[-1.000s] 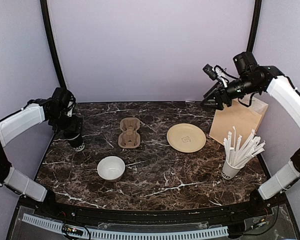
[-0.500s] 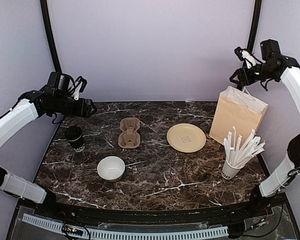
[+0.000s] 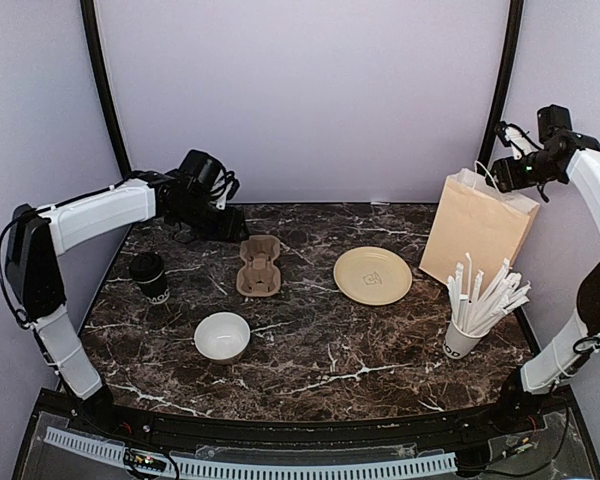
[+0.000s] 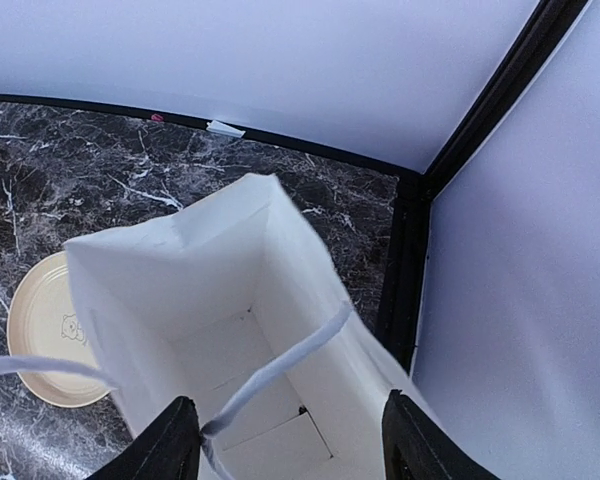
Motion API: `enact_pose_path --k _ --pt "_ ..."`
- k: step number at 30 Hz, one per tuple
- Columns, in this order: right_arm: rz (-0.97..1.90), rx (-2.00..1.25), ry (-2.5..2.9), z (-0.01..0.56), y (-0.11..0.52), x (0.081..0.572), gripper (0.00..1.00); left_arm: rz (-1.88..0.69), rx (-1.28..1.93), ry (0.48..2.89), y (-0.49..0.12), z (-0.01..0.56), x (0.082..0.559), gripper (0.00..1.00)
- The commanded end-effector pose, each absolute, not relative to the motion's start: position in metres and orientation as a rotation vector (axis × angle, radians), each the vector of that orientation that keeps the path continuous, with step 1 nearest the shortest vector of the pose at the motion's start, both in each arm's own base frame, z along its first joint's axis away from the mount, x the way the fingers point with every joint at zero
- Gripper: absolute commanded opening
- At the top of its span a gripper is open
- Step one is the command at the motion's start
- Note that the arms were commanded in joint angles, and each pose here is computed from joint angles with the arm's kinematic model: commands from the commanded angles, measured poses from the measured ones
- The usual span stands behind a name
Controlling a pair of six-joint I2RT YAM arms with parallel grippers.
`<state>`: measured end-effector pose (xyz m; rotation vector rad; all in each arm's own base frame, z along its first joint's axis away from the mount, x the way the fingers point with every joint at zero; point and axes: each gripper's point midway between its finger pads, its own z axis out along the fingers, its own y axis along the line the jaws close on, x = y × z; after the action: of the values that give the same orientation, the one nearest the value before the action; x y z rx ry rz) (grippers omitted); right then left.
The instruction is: Pack the takeout coffee
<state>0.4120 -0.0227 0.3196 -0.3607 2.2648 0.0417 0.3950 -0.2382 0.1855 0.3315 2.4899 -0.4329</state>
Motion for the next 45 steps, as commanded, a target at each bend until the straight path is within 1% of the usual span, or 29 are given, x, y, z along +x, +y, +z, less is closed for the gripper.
enact_pose_path --k 1,2,3,6,9,15,24,29,35,45 --pt "0.061 -0.372 2.162 0.344 -0.015 0.401 0.63 -0.403 0.232 2.540 -0.249 0.178 0.413 0.55" --pt "0.073 -0.375 2.162 0.342 -0.013 0.399 0.63 -0.391 0.219 2.576 -0.252 0.165 0.417 0.54" --pt "0.082 -0.379 2.160 0.341 -0.011 0.397 0.63 -0.405 0.215 2.570 -0.257 0.167 0.423 0.50" --pt "0.093 -0.388 2.152 0.339 -0.008 0.393 0.64 -0.403 0.189 2.605 -0.264 0.148 0.434 0.47" --pt "0.086 -0.392 2.133 0.342 -0.008 0.392 0.64 -0.394 0.167 2.627 -0.269 0.136 0.444 0.48" --pt "0.125 -0.410 2.101 0.349 0.000 0.386 0.66 -0.390 0.141 2.680 -0.277 0.112 0.448 0.51" --pt "0.166 -0.422 2.081 0.351 0.007 0.382 0.67 -0.327 0.131 2.758 -0.276 0.083 0.446 0.48" --pt "0.196 -0.428 2.075 0.351 0.010 0.383 0.68 -0.317 0.121 2.787 -0.274 0.077 0.440 0.48" --pt "0.216 -0.433 2.075 0.347 0.013 0.385 0.68 -0.316 0.118 2.791 -0.276 0.074 0.440 0.50" --pt "0.226 -0.437 2.081 0.341 0.014 0.384 0.68 -0.283 0.128 2.803 -0.278 0.068 0.441 0.48"
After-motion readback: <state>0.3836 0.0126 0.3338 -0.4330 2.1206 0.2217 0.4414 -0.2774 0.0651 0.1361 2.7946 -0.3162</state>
